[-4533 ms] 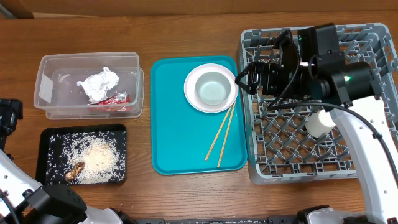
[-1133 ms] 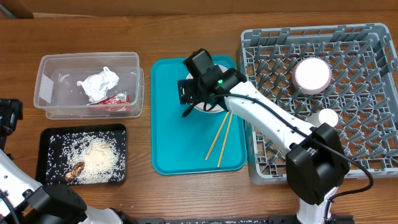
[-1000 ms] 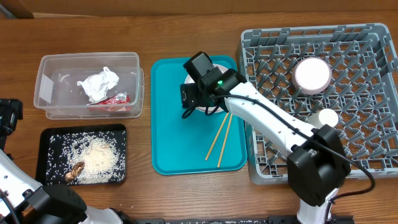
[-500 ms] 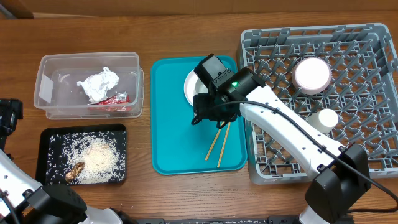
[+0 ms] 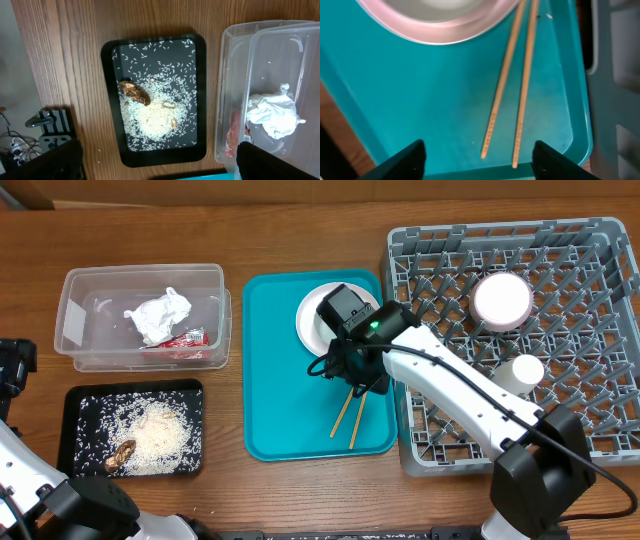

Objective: Sort waste into correct bins and load items into the dishwasher
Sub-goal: 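Lower the right gripper onto the wooden chopsticks on the teal tray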

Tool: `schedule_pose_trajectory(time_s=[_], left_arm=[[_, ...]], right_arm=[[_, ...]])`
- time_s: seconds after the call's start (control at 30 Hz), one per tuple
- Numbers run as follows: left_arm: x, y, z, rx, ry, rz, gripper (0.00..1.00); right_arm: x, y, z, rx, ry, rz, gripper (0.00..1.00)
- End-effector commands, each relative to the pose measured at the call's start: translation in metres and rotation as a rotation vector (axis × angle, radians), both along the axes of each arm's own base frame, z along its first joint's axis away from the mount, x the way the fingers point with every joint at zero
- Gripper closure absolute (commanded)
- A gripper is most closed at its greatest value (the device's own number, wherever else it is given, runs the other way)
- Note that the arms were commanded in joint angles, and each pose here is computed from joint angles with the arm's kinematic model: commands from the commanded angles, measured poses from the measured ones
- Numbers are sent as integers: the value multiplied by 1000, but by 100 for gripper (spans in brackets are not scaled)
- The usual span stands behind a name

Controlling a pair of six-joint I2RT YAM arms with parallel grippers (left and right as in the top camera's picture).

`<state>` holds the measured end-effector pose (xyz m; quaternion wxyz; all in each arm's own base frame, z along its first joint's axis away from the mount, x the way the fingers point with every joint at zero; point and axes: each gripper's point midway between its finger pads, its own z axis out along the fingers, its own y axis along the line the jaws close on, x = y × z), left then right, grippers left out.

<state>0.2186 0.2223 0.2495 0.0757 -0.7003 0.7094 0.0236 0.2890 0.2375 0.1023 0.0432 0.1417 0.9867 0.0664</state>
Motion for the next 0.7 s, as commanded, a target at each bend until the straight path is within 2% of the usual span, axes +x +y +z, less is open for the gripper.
schedule_pose_trajectory(time_s=[0.0, 0.03, 0.17, 0.23, 0.67], left_arm=[[-2, 3, 6, 21, -12, 27, 0], [-2, 3, 6, 21, -12, 27, 0], [-2, 3, 6, 21, -12, 27, 0], [-2, 3, 6, 21, -12, 27, 0], [-2, 3, 6, 21, -12, 27, 0]], right_arm=[[4, -5, 3, -8, -28, -57, 23], [4, -5, 3, -8, -28, -57, 19], [7, -2, 3, 6, -39, -58, 14], [8, -1, 4, 12, -40, -57, 0], [3, -4, -5, 3, -21, -87, 5]])
